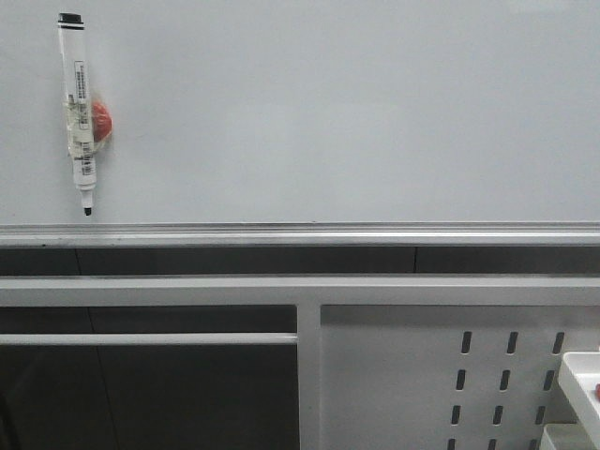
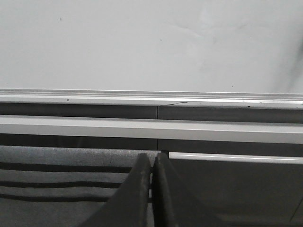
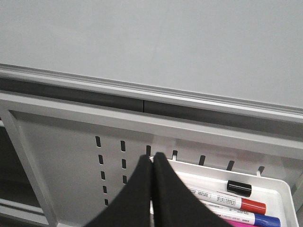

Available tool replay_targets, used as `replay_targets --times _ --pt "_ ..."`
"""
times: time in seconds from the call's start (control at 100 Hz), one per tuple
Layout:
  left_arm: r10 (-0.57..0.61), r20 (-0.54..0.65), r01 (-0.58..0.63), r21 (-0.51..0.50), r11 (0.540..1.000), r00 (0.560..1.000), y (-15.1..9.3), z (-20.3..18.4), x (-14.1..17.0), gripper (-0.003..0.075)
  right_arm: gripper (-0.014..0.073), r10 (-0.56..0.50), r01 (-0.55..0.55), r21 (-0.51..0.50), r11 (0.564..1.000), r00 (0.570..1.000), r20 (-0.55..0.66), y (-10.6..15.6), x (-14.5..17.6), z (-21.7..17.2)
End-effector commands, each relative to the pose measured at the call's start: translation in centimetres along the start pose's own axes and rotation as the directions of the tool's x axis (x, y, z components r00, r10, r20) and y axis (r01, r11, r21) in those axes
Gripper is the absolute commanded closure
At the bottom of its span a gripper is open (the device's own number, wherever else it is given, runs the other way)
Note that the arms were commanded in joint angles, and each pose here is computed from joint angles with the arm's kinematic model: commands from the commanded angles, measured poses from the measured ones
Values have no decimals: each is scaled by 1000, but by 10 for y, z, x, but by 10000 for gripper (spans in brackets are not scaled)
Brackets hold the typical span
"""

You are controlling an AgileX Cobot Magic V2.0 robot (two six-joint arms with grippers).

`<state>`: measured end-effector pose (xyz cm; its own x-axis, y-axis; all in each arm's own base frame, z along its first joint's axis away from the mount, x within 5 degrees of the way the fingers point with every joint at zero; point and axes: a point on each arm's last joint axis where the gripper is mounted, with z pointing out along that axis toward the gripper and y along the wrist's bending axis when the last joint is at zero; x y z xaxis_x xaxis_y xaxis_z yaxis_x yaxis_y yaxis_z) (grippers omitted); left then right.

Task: Write number 1 on whiteboard

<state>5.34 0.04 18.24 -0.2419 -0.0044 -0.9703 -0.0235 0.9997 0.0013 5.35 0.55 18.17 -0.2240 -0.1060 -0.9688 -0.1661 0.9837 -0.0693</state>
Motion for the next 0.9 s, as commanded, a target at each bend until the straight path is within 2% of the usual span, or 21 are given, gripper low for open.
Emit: replay_targets --times 0.0,0.72,0.89 --pt "-16 47 16 -3 1000 999 0 2 5 740 664 -19 19 6 1000 999 42 0 1 0" --pt "-16 47 16 -3 1000 999 0 2 5 740 664 -19 19 6 1000 999 42 0 1 0" --pt "-11 56 11 -5 1000 998 0 2 4 740 664 -19 19 0 1000 996 84 1 -3 0"
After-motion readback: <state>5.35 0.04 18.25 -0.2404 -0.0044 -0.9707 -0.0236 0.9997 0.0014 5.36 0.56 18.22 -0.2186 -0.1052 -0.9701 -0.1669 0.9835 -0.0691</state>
